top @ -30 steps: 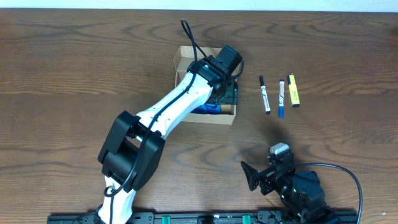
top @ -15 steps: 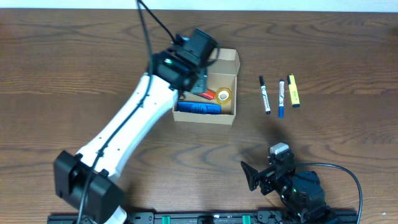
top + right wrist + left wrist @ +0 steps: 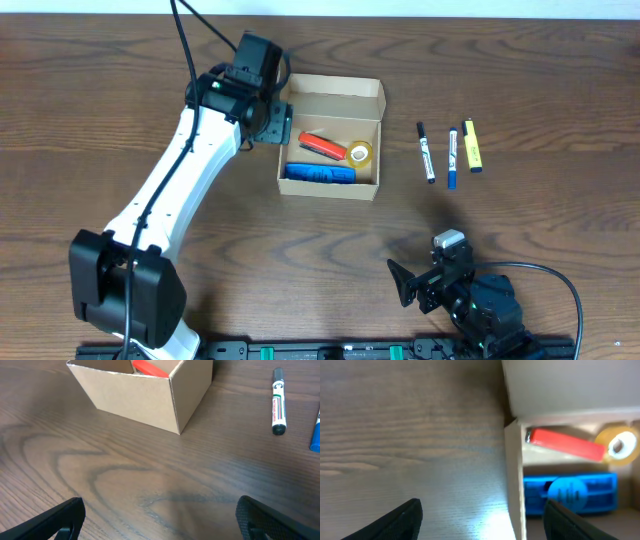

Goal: Pack container
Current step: 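Push the items inside the box with the left gripper to settle them, then lift the left gripper out of the box and retract it left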

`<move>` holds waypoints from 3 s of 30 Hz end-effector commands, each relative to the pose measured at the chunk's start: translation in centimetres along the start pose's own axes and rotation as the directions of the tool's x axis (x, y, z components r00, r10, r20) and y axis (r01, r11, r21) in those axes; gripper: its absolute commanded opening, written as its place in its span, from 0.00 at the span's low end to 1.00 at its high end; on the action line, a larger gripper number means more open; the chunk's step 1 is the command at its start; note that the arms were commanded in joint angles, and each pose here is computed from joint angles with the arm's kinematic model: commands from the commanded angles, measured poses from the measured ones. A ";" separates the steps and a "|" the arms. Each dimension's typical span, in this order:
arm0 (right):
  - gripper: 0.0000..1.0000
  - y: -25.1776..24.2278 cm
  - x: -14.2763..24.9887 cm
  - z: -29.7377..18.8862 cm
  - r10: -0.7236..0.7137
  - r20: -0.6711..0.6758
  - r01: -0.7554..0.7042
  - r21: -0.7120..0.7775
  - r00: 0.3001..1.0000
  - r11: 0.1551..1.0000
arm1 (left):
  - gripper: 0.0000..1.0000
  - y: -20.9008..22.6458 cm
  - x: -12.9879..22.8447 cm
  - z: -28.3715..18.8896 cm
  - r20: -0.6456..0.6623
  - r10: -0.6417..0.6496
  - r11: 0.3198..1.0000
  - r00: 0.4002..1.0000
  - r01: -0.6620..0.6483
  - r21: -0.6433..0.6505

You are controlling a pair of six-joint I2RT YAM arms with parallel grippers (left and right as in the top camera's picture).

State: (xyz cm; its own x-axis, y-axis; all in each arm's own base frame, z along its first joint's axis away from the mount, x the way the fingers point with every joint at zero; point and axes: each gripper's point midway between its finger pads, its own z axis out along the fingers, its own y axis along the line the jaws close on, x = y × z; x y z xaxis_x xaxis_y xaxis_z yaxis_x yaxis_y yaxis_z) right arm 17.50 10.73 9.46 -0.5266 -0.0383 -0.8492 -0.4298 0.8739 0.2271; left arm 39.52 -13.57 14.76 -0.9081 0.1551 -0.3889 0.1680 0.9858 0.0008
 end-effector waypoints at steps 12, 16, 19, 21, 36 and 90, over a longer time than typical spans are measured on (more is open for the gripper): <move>0.99 0.1 0.1 0.0 -0.019 0.002 0.019 -0.005 1.000 1.000 | 0.77 -2.2 3.4 4.3 -0.043 0.066 0.991 0.997 -0.061 0.120; 0.99 0.1 0.1 0.0 -0.019 0.002 0.019 -0.005 1.000 1.000 | 0.75 -1.8 4.1 5.3 -0.047 0.066 0.993 0.997 -0.061 0.102; 0.99 0.1 0.1 0.0 -0.019 0.002 0.019 -0.005 1.000 1.000 | 0.71 -1.2 4.3 5.6 -0.049 0.052 0.997 0.997 -0.049 0.065; 0.99 0.1 0.1 0.0 -0.019 0.002 0.019 -0.005 1.000 1.000 | 0.64 -1.1 4.2 5.6 -0.047 0.038 0.998 0.998 -0.036 0.059; 0.99 0.1 0.1 0.0 -0.019 0.002 0.019 -0.005 1.000 1.000 | 0.21 -1.4 4.6 5.8 -0.067 -0.032 0.997 0.997 0.036 0.064; 0.99 0.1 0.1 0.0 -0.019 0.002 0.019 -0.005 1.000 1.000 | 0.65 0.3 1.5 -2.6 0.113 -0.042 0.999 0.993 0.040 0.016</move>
State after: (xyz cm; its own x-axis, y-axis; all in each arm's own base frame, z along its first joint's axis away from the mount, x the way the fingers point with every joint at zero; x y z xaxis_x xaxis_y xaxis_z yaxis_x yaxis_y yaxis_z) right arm 17.49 10.73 9.46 -0.5271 -0.0381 -0.8490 -0.4295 0.8740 0.2274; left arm 36.15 -13.00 11.47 -0.9325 0.0372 -0.3591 0.0587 0.9971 -0.0492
